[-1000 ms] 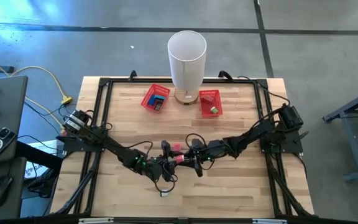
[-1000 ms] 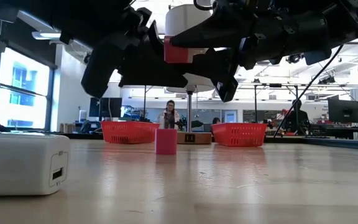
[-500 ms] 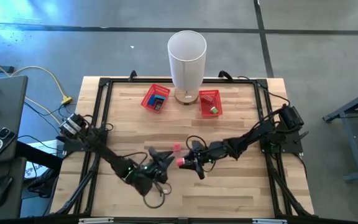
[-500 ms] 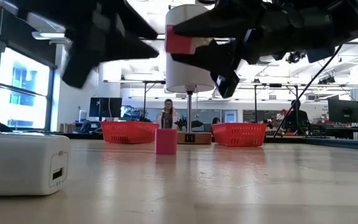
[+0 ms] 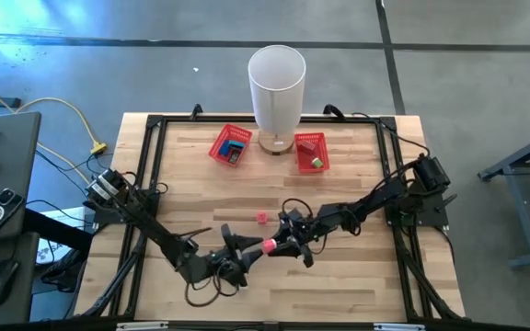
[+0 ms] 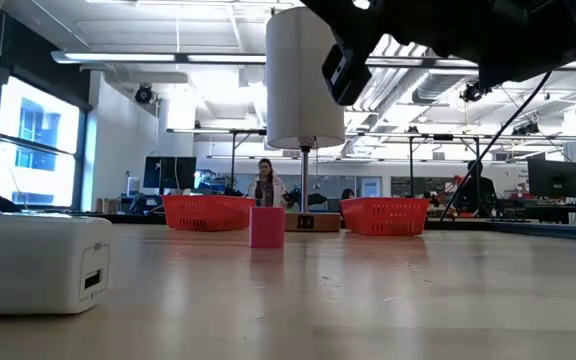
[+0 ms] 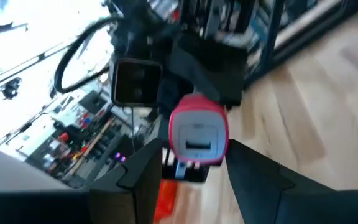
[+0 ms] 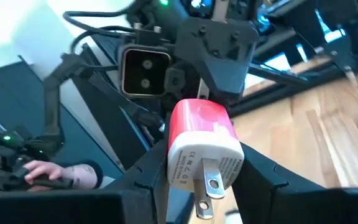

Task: Sort adapters and digital timers
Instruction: Put the red charger adapter into the right red bin

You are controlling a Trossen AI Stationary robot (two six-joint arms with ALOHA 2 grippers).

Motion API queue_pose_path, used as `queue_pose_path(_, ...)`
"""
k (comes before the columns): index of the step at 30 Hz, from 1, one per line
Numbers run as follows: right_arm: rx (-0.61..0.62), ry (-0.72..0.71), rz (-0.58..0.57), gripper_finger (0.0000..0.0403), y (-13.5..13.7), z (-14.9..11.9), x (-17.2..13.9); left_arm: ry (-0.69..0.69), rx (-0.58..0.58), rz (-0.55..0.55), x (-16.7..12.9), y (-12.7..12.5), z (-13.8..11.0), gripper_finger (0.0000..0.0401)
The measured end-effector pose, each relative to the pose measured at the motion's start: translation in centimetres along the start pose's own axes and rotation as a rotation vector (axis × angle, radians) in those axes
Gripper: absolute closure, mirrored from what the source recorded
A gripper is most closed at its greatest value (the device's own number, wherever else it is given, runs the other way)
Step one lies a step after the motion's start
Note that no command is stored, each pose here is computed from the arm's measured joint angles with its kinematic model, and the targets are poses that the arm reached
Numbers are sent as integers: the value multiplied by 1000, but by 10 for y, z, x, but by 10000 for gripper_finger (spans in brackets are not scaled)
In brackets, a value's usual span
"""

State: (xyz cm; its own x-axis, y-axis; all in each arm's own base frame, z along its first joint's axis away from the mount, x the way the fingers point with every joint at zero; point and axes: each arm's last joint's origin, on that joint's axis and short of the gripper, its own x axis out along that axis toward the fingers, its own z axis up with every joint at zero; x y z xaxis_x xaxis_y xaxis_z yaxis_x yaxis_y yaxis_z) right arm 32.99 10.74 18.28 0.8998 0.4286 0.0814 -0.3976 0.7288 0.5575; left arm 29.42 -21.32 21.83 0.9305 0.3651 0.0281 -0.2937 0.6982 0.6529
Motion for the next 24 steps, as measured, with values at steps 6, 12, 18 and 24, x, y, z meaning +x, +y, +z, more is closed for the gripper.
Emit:
queue_pose_path(6,-10,1,45,279,2,1,0,-67,-25,-37,5,3,2,233)
queue_pose_path(12,-13,2,61,279,4,1,0,-72,-39,-40,11,5,0,233)
queue_pose_path(18,-11,11,54,277,3,0,0,-71,-29,-40,12,6,-1,245)
queue_pose_path(24,-9,19,45,256,2,0,0,-70,-30,-41,10,5,0,281)
